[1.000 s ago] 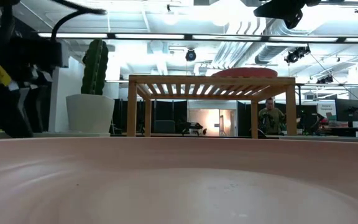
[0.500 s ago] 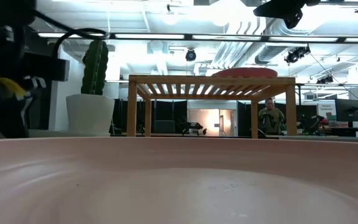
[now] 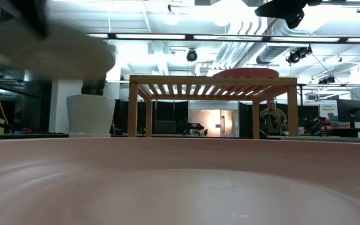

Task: Place and stack plates onto a shelf
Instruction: Put the left light blue plate on the shelf

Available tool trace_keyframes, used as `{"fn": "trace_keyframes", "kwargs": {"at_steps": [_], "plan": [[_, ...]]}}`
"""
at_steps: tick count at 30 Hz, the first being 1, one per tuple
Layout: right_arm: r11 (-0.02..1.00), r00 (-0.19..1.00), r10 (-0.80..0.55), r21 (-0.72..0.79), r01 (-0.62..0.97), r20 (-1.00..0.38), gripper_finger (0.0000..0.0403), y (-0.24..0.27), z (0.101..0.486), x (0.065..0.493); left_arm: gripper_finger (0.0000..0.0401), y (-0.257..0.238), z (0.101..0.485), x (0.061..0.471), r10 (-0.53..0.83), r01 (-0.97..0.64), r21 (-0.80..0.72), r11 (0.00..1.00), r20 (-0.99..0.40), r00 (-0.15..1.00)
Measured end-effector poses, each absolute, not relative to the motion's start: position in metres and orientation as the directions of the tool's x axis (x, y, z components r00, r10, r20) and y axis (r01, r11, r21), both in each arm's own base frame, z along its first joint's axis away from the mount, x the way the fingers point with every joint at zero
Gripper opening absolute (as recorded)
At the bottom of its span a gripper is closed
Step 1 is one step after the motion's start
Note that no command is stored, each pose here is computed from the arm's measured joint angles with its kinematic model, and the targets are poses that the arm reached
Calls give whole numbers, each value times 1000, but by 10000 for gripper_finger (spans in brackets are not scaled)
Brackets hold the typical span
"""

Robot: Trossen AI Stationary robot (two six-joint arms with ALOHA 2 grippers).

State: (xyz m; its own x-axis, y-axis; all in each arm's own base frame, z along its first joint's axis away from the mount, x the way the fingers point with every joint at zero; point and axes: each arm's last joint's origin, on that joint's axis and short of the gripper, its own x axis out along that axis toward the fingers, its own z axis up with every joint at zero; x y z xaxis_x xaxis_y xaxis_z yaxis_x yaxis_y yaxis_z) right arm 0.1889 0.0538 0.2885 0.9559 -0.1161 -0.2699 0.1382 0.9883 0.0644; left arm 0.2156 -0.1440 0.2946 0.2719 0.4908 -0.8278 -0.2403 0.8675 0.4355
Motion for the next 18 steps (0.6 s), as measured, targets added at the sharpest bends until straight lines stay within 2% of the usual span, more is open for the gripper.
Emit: {"fn": "trace_keyframes", "kwargs": {"at_steps": [4,7,12,18], "plan": [[989,956,-116,61,137,-269,181,54,289,189,1,-129,323,225,630,-184,613,768,-673,388],[989,956,-116,62,137,-269,181,54,289,189,1,-106,328,242,663,-90,689,719,-642,385],[988,956,-118,63,139,-269,181,54,288,189,1,-50,325,283,638,54,704,708,-671,379],[986,953,-143,41,159,-266,181,53,289,189,1,24,327,315,540,132,668,732,-688,486]]}}
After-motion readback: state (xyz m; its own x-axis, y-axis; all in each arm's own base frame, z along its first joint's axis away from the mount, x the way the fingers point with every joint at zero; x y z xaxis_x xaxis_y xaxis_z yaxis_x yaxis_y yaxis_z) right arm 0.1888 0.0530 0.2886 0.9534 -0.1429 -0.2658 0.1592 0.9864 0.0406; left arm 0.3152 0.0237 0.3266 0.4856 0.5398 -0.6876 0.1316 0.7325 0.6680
